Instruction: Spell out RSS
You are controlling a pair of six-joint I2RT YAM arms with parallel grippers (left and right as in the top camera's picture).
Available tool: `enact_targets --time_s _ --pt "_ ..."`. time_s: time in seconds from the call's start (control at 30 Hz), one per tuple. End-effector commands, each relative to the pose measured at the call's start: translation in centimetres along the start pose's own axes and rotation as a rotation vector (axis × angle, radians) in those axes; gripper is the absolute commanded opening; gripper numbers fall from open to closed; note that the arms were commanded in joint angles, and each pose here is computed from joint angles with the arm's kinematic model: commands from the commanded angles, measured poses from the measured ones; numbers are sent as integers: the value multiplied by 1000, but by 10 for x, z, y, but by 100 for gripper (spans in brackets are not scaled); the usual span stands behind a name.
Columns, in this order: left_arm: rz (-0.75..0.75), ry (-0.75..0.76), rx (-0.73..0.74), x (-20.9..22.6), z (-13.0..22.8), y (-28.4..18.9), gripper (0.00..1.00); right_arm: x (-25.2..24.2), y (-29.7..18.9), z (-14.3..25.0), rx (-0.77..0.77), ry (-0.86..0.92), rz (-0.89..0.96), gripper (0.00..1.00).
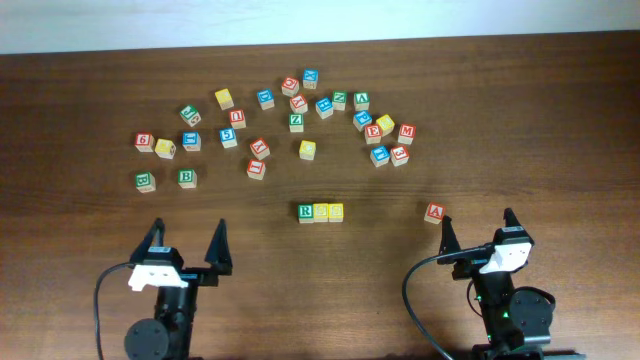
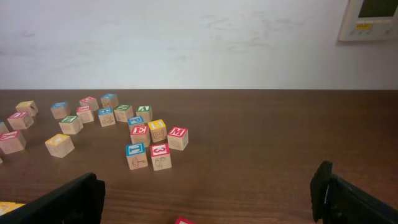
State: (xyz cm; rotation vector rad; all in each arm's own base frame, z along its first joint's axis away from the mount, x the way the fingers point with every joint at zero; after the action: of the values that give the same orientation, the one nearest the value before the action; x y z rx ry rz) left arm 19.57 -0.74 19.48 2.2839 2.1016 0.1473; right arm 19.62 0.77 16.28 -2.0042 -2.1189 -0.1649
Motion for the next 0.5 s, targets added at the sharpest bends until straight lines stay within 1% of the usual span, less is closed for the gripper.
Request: enact_targets --time_s 0.0,0.03,0.1,0.13,0.17,0.2,0.27,0.33,0.4,0.47 --pt "-31 17 -8 6 0 -1 99 -3 0 2 0 -7 17 98" --pt "-46 18 -11 8 -1 -1 99 -3 0 2 0 -7 17 98" --pt "-45 69 -14 8 -2 -1 99 -3 0 2 0 -7 17 98" --pt "-43 84 22 7 6 -1 99 -3 0 2 0 -7 17 98" --pt "-48 71 122 8 25 -2 99 -3 0 2 0 -7 17 98" --pt "-59 68 167 9 34 -4 99 -3 0 2 0 -7 17 98" --pt "-60 92 169 10 34 -4 99 -3 0 2 0 -7 17 98" --pt "-86 95 175 13 35 -4 99 -3 0 2 0 -7 17 98" --pt "-145 100 185 20 36 -5 99 -3 0 2 0 -7 17 98" --pt "-159 101 186 22 36 -5 99 -3 0 2 0 -7 17 98"
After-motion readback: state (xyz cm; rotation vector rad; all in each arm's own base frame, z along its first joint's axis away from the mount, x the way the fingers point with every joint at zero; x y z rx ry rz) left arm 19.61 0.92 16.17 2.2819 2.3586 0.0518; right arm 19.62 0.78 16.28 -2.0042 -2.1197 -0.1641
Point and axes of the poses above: each gripper's point midway between its finger pads, its own y axis out along the fingers, its own x axis along the line the jaws close on, z = x × y, the point moved 5 cm from there along -y, back along the fingers, and after that the axes turned 11 degrees about y, right-handed, at the moved point
